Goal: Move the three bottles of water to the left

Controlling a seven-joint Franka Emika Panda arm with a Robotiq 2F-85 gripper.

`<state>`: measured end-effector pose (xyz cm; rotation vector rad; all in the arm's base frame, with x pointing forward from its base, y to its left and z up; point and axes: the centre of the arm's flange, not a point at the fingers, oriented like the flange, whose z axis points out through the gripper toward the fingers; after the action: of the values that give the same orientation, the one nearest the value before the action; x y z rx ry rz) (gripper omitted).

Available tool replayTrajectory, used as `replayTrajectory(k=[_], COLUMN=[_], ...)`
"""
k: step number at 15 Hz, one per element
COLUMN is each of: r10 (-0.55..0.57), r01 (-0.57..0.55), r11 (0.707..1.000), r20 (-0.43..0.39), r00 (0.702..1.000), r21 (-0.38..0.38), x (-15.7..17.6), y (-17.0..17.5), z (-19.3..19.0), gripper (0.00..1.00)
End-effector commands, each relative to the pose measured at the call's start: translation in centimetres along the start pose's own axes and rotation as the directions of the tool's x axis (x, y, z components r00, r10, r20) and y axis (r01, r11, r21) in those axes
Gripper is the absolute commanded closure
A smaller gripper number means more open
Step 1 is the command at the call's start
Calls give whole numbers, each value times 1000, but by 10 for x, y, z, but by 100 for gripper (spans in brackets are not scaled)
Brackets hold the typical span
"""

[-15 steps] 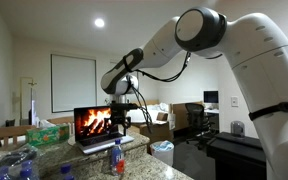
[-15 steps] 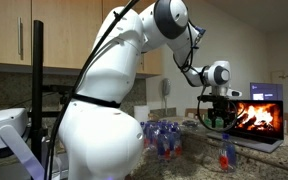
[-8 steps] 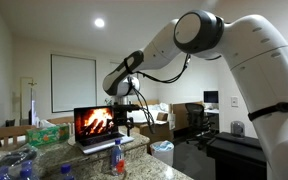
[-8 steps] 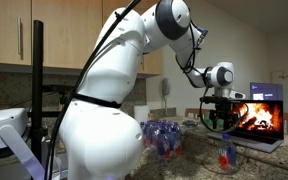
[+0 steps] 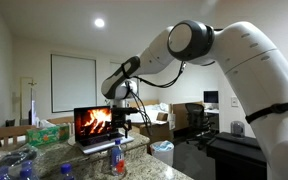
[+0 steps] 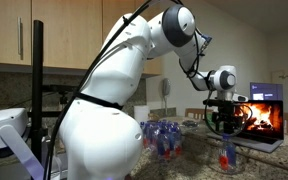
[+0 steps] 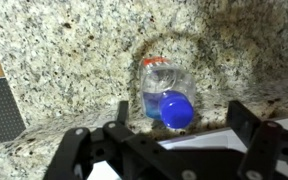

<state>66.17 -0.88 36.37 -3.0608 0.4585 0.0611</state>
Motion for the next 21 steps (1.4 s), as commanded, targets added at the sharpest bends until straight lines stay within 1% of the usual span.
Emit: replayTrajectory(k=[1,2,3,9,10,11,12,13,15,18,19,21], r10=[-49,-54,-62,-77,-88,-109,-141,-188,-299,-454,-500,-586], r01=[49,54,62,77,87,108,140,187,298,454,500,585], r11=[998,998,998,997,996,994,989,982,953,890,866,810], r20=[15,20,27,31,33,31,29,25,14,3,0,6], r00=[999,998,998,997,996,994,990,982,954,891,866,810], r21=[26,27,30,18,26,32,36,43,56,38,26,30], x=[12,12,11,9,8,5,3,0,-10,-26,-32,-45], y=[0,-1,-2,-4,-4,-5,-7,-9,-16,-38,-49,-70], z=[7,9,10,12,12,10,8,5,-4,-27,-40,-59], gripper=[27,33,42,80,87,87,84,84,84,84,84,84])
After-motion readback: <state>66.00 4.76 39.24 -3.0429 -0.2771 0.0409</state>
